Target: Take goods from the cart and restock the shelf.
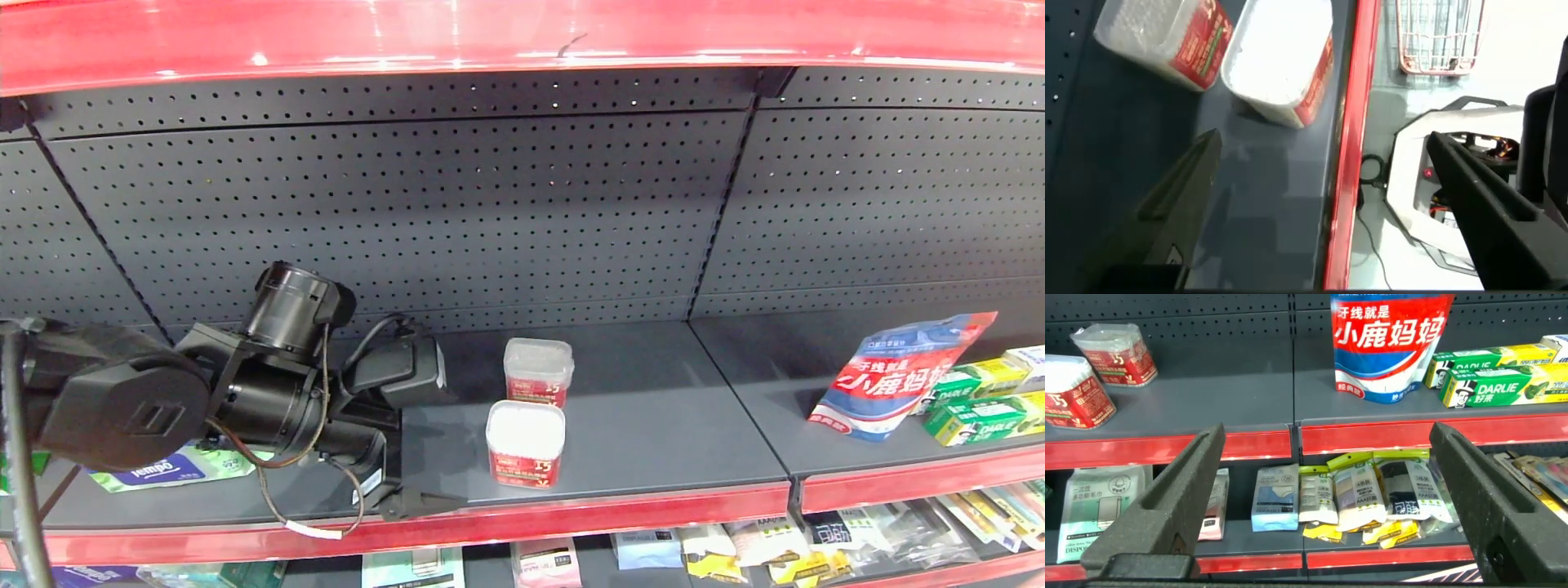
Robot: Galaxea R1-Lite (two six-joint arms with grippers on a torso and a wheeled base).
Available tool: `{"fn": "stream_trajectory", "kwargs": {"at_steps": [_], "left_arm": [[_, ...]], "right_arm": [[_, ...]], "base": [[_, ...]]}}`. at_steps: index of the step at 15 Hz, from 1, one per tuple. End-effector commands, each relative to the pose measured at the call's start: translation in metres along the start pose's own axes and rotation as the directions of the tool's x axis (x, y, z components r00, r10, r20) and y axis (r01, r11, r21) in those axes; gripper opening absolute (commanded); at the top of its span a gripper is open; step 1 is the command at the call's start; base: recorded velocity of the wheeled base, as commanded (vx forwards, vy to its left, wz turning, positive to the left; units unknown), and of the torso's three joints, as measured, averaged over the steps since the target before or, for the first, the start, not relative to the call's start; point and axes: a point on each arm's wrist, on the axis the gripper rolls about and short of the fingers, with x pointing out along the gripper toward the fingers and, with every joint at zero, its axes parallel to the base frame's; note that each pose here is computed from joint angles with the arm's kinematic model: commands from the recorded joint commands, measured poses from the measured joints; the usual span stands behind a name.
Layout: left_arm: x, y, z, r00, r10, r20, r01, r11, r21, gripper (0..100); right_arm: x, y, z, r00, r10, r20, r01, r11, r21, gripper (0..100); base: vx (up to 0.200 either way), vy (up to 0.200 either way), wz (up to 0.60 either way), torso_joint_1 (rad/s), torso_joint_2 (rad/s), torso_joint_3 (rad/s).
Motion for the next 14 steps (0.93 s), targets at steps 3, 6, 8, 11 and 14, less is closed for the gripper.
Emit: {"fn": "stream_trajectory", "kwargs": {"at_steps": [3,6,8,11,14], "left_arm": [[0.017,0.011,0.005,1.000,-0.011,0.002,0.011,1.000,0.014,100],[0.025,0.016,0.003,1.000,-0.022,-0.006,0.022,1.000,0.005,100],[0.031,0.019,0.000,0.999,-0.030,-0.017,0.030,1.000,-0.005,100],[0.039,0.025,-0.001,0.999,-0.029,-0.027,0.029,1.000,-0.009,100],[0.045,0.030,-0.001,0.999,-0.027,-0.029,0.027,1.000,-0.008,100]], "right_arm": [[0.000,0.000,0.000,1.000,0.001,-0.001,-0.001,1.000,0.000,100],[0.000,0.000,0.000,1.000,0.001,-0.001,-0.001,1.000,0.000,100],[0.000,0.000,0.000,1.000,0.001,-0.001,-0.001,1.000,0.000,100],[0.000,0.000,0.000,1.000,0.001,-0.001,-0.001,1.000,0.000,100],[0.000,0.000,0.000,1.000,0.001,-0.001,-0.001,1.000,0.000,100]], "base": [[0.000,0.000,0.00,0.000,0.00,0.000],[0.000,0.000,0.00,0.000,0.00,0.000],[0.000,0.000,0.00,0.000,0.00,0.000],[0.000,0.000,0.00,0.000,0.00,0.000],[0.000,0.000,0.00,0.000,0.00,0.000]]}}
